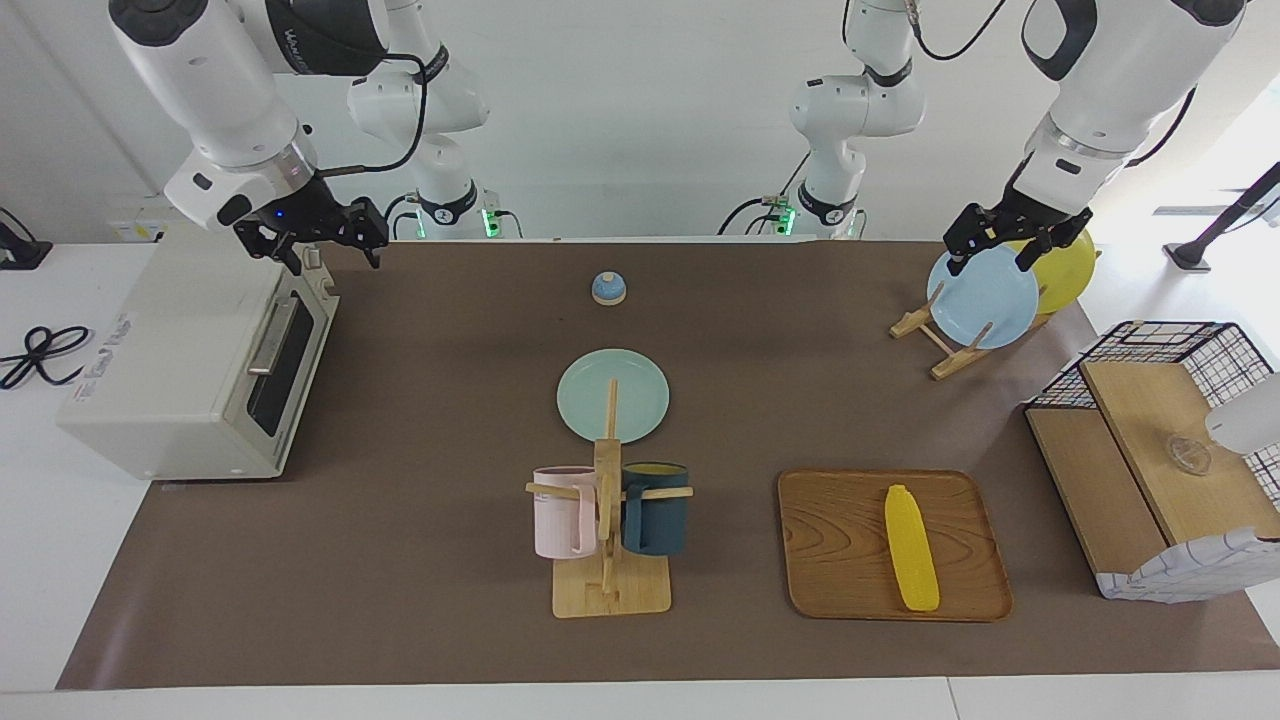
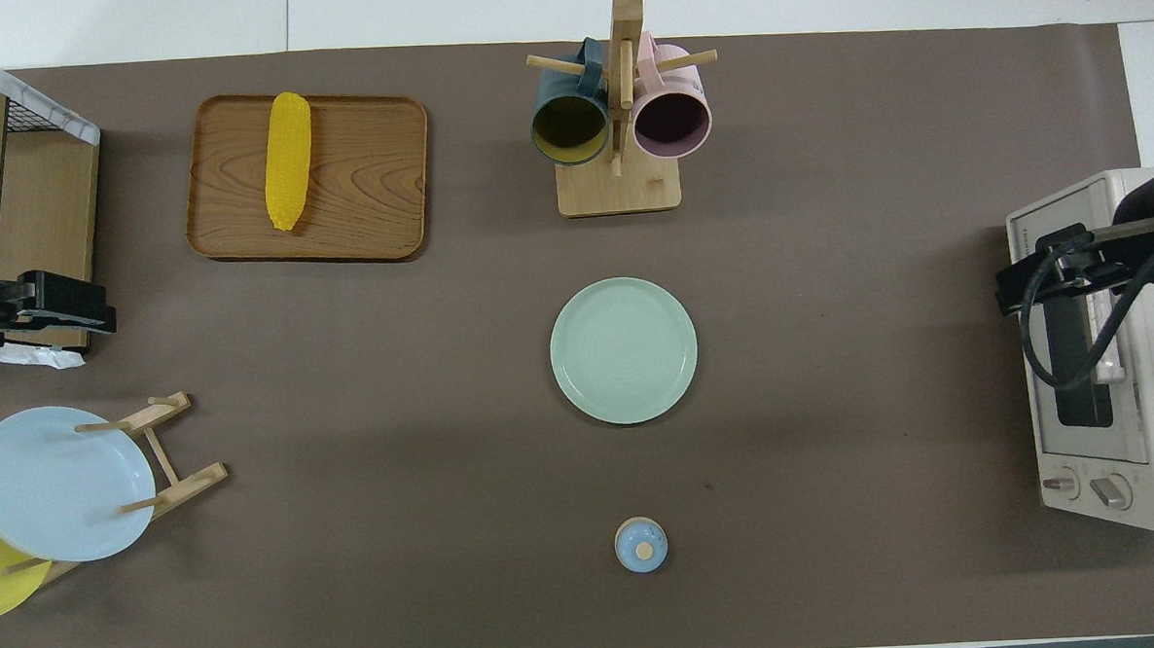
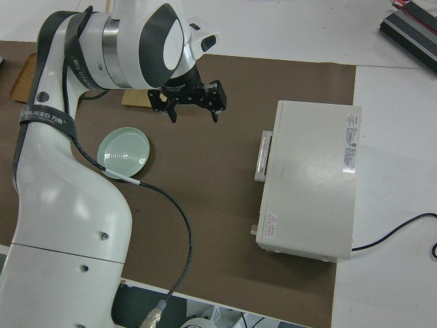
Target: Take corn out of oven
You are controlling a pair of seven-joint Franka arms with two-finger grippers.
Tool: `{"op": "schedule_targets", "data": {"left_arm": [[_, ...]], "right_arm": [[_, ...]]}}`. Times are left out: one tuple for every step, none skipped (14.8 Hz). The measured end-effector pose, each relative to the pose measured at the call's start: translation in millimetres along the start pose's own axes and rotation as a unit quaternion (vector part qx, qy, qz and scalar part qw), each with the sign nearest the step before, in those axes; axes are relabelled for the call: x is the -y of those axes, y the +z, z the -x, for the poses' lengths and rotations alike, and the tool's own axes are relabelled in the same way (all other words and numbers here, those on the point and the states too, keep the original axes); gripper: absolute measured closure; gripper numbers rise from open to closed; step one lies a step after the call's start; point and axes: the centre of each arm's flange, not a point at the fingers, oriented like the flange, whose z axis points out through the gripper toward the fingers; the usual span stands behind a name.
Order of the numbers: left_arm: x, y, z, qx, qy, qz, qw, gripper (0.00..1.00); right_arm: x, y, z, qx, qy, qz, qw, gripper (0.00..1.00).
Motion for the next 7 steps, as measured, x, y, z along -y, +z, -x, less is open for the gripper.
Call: {"op": "schedule_targets", "data": {"left_arm": [[-3.0, 2.7, -1.4, 0.002, 0.003, -0.004, 1.000, 0.00], [-5.0, 6.1, -3.2, 0.005, 0.005, -0.006, 1.000, 0.00], [-6.0, 9.1, -4.9, 0.008, 0.006, -0.007, 1.000, 0.00], [-6.4, 11.2, -6.1, 0.009, 0.007, -0.007, 1.000, 0.00], [-6.4, 12.2, -6.7, 0.010, 0.007, -0.007, 1.000, 0.00], [-6.4, 12.4, -7.0, 0.010, 0.007, -0.007, 1.000, 0.00], [-6.4, 12.1, -7.0, 0.010, 0.007, -0.007, 1.000, 0.00]], "right_arm": [[0.0, 0.0, 0.0, 0.000, 0.000, 0.000, 1.000, 0.00], [0.0, 0.0, 0.0, 0.000, 0.000, 0.000, 1.000, 0.00], [0.0, 0.0, 0.0, 0.000, 0.000, 0.000, 1.000, 0.00], [0.0, 0.0, 0.0, 0.000, 0.000, 0.000, 1.000, 0.00], [0.0, 0.0, 0.0, 0.000, 0.000, 0.000, 1.000, 0.00], [0.0, 0.0, 0.0, 0.000, 0.000, 0.000, 1.000, 0.00], [0.0, 0.0, 0.0, 0.000, 0.000, 0.000, 1.000, 0.00]]}}
